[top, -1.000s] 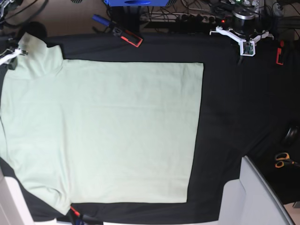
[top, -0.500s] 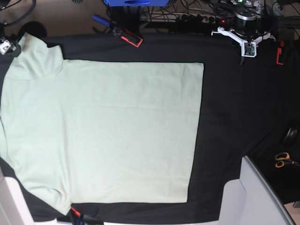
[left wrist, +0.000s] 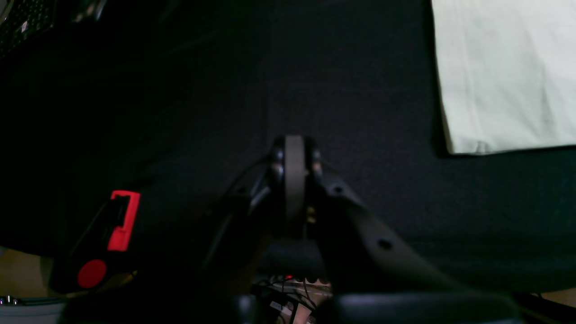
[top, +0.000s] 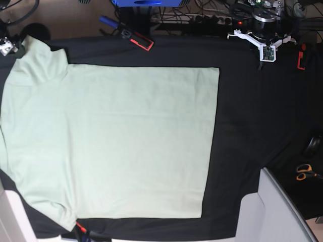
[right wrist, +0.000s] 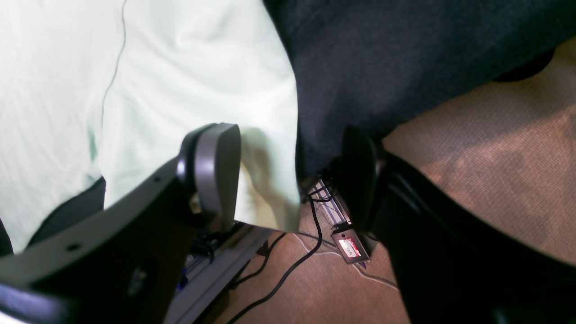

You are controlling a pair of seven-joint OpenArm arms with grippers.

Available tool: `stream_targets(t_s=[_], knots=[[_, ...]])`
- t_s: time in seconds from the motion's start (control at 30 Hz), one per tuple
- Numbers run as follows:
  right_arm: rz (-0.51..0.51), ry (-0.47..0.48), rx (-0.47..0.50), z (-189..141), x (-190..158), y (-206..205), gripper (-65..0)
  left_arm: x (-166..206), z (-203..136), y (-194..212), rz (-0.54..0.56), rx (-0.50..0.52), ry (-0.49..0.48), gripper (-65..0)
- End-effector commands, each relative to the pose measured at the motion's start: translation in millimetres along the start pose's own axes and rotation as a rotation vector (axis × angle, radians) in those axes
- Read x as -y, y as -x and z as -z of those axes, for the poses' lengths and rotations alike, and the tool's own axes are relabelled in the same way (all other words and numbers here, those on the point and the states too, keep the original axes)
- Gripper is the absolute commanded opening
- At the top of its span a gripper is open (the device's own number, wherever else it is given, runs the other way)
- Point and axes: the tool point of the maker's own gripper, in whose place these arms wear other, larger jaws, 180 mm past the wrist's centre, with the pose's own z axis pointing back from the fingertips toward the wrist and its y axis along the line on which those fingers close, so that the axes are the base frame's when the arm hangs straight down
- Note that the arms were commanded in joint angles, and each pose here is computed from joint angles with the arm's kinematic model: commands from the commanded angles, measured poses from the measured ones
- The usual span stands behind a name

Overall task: Fold the T-shirt properly
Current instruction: 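Move right gripper to shirt shoulder corner, left gripper to hem corner, then lower both grippers and pinch the shirt edge at each corner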

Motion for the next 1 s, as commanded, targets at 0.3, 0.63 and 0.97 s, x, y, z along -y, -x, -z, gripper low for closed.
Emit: stream_targets(t_s=[0.3, 0.63, 0.97], knots=[[-0.105, -0.053, -0.047, 13, -26, -2, -30.5, -5, -4, -5, 0.008, 0.025, -0.010, -65.0], [-0.108, -0.058, -0.046, 15, -28, -4, -63.7, -4, -2, -5, 0.007, 0.022, -0.010, -64.7], [-0.110, -0.061, -0.045, 16, -30, -5, -64.9, -9, 0, -3, -0.324, 0.018, -0.016, -27.5]])
